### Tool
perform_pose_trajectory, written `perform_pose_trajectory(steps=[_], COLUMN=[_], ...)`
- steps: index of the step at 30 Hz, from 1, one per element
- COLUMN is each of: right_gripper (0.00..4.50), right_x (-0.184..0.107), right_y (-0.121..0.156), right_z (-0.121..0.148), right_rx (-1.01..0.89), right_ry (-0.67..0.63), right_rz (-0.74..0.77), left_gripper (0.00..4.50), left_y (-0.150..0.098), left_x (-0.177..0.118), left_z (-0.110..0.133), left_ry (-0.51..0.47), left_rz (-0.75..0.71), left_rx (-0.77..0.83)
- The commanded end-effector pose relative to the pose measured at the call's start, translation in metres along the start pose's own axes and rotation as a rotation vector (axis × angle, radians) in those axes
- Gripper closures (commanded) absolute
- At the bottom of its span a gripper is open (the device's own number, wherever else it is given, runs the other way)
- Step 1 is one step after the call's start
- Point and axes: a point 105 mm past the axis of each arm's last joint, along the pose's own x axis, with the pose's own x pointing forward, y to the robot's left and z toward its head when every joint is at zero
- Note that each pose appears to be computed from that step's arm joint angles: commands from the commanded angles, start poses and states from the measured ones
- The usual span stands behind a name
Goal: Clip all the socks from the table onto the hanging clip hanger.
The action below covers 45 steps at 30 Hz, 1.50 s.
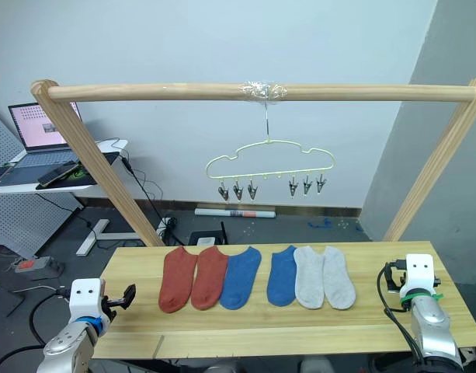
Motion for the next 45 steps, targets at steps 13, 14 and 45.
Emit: perform_pose_trajectory(steps=[13, 14, 45], right_gripper=[0.0, 0.0, 0.0], right_x=[0.005, 0.005, -0.119], right_y=[0.008, 0.011, 0.176], right_z=[0.048, 0.051, 0.228], right_rx=[0.005, 0.007, -0.066], right_ry=[-0.145, -0.152, -0.614], right_rz=[0.044, 0.061, 1.154], left_gripper=[0.01, 0.01, 1.16], left_y=[-0.002, -0.006, -0.206], left_x=[-0.021, -0.025, -0.061], left_z=[0.059, 0.065, 0.204], left_ry=[-0.193, -0.215, -0.66], left_rz=[-0.016, -0.031, -0.62], left_rx=[-0.004, -0.013, 0.021])
